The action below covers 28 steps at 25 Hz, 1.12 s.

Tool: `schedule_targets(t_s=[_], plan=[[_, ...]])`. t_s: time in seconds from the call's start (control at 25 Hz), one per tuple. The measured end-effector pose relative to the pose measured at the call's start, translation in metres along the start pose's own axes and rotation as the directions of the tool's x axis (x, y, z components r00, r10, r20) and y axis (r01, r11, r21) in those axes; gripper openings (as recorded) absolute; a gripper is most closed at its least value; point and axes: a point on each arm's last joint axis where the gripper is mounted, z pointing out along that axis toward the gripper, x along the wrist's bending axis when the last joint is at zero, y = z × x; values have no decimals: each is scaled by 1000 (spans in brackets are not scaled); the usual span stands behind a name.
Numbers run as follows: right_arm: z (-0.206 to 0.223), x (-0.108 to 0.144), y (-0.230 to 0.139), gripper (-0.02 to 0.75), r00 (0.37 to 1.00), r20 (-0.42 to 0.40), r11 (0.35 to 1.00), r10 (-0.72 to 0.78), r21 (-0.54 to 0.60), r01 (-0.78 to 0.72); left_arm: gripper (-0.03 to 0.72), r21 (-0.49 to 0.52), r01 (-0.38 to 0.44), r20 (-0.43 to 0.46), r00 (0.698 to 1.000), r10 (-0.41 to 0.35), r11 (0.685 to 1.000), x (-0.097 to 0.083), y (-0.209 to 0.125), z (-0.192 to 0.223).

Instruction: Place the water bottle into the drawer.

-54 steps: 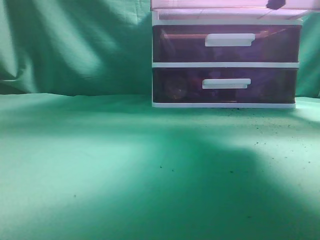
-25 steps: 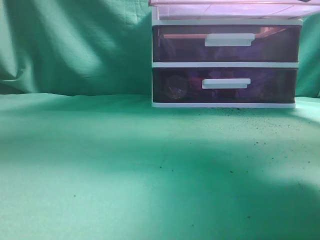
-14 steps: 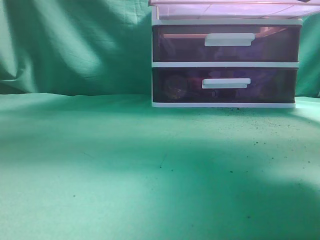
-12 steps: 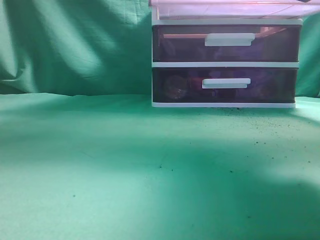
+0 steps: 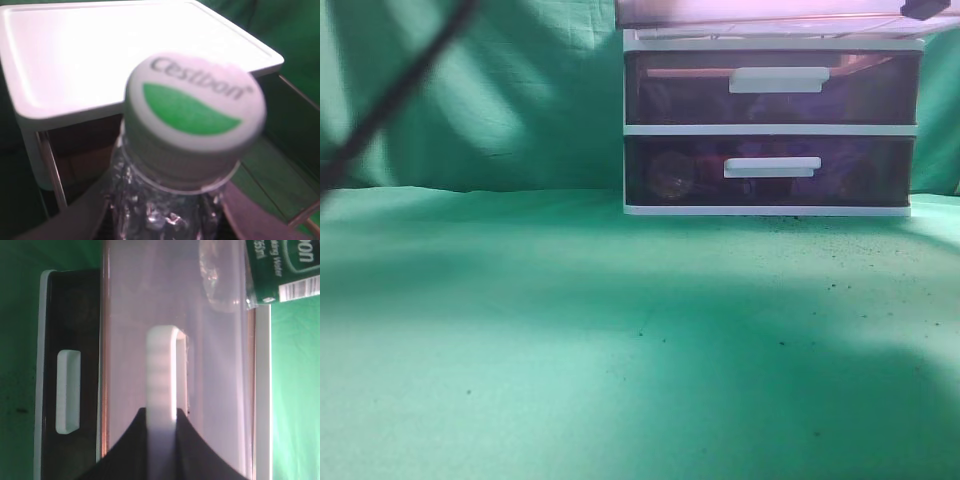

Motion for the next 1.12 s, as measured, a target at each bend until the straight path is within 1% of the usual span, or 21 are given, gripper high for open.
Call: schedule_targets(t_s=[0.12, 0.28, 0.32, 0.36, 0.4, 0.52, 0.56, 0.6, 0.64, 0.76, 0.8, 0.84, 1.0, 1.08, 1.12], plan=[[2, 1, 0, 84, 1000, 5, 1000, -1, -4, 1, 265, 48, -38, -17, 999, 39, 998, 2, -6, 3], [3, 1, 0, 84, 1000, 21, 1000, -1, -10, 1, 265, 149, -58, -43, 997, 65, 987, 6, -24, 15], [4, 1, 0, 84, 1000, 21, 1000, -2, -10, 2, 265, 162, -60, -46, 997, 68, 985, 7, -27, 18], [4, 1, 1, 84, 1000, 23, 1000, -4, -11, 4, 328, 160, -65, -45, 996, 73, 985, 7, -28, 19], [4, 1, 1, 84, 1000, 23, 1000, -4, -11, 4, 363, 160, -69, -45, 996, 78, 985, 7, -28, 19], [4, 1, 0, 84, 1000, 21, 1000, -3, -11, 4, 516, 155, -100, -36, 994, 107, 983, 6, -27, 19], [4, 1, 0, 84, 1000, 21, 1000, -3, -11, 4, 559, 149, -116, -25, 992, 121, 982, 5, -26, 19], [4, 1, 0, 84, 1000, 21, 1000, -3, -11, 4, 582, 139, -126, -12, 992, 129, 982, 2, -23, 18], [4, 1, 0, 84, 1000, 21, 1000, -3, -11, 4, 569, 127, -147, 7, 989, 148, 981, -1, -21, 17], [4, 1, 0, 84, 1000, 21, 1000, -3, -11, 4, 569, 61, -219, 47, 975, 216, 974, -13, -13, 15], [4, 1, 0, 84, 1000, 21, 1000, -3, -11, 4, 569, 43, -230, 57, 972, 227, 972, -16, -12, 15], [4, 1, 0, 84, 1000, 21, 1000, -3, -11, 4, 526, 24, -238, 59, 970, 236, 971, -18, -11, 15], [4, 1, 0, 84, 1000, 22, 1000, 6, -12, -6, 523, -37, -264, 62, 962, 266, 964, -19, -19, 34], [4, 1, 1, 84, 999, 23, 1000, 28, -15, -28, 523, -75, -247, 73, 965, 253, 966, -23, -28, 48], [4, 1, 1, 84, 999, 23, 999, 39, -16, -38, 523, -106, -243, 83, 964, 252, 964, -28, -32, 54]])
